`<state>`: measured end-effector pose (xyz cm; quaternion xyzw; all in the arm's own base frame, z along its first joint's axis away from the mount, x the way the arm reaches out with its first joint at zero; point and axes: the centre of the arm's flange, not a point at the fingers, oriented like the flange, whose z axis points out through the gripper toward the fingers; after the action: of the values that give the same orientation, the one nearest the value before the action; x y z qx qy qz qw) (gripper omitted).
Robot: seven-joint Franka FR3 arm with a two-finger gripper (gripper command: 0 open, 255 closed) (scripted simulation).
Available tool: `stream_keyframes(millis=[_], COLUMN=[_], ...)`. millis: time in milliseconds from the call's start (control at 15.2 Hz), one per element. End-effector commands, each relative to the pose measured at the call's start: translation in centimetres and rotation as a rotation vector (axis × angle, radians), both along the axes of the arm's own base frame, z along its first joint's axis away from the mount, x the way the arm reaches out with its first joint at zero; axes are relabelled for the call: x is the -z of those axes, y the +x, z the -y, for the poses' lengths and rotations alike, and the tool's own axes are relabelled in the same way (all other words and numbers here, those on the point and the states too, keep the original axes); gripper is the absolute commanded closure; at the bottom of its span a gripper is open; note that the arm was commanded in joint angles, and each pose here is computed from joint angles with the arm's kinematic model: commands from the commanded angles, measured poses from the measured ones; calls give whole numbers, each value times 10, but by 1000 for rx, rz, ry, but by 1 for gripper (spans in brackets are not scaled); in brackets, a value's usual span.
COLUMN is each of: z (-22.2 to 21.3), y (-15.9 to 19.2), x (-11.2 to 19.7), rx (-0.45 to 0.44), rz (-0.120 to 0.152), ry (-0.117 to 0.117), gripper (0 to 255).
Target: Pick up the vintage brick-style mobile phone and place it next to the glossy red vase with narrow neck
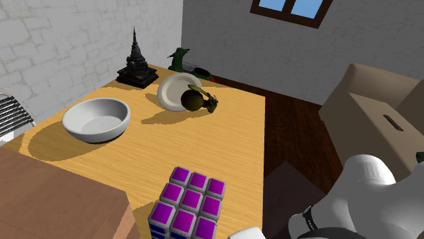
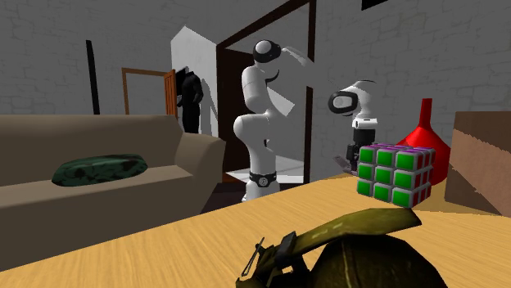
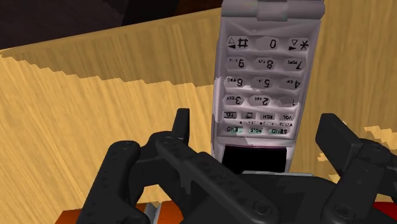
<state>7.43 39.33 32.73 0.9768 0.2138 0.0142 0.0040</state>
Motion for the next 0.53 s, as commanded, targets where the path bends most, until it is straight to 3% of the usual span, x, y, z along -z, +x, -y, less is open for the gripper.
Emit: stream_keyframes(millis=[0,66,330,462], z=[0,0,0,0], y=[0,0,-1,-1], x=[0,0,-50,-50], rx=[0,0,0,0], rz=[0,0,0,0], ry=[0,0,0,0], gripper=[0,0,0,0])
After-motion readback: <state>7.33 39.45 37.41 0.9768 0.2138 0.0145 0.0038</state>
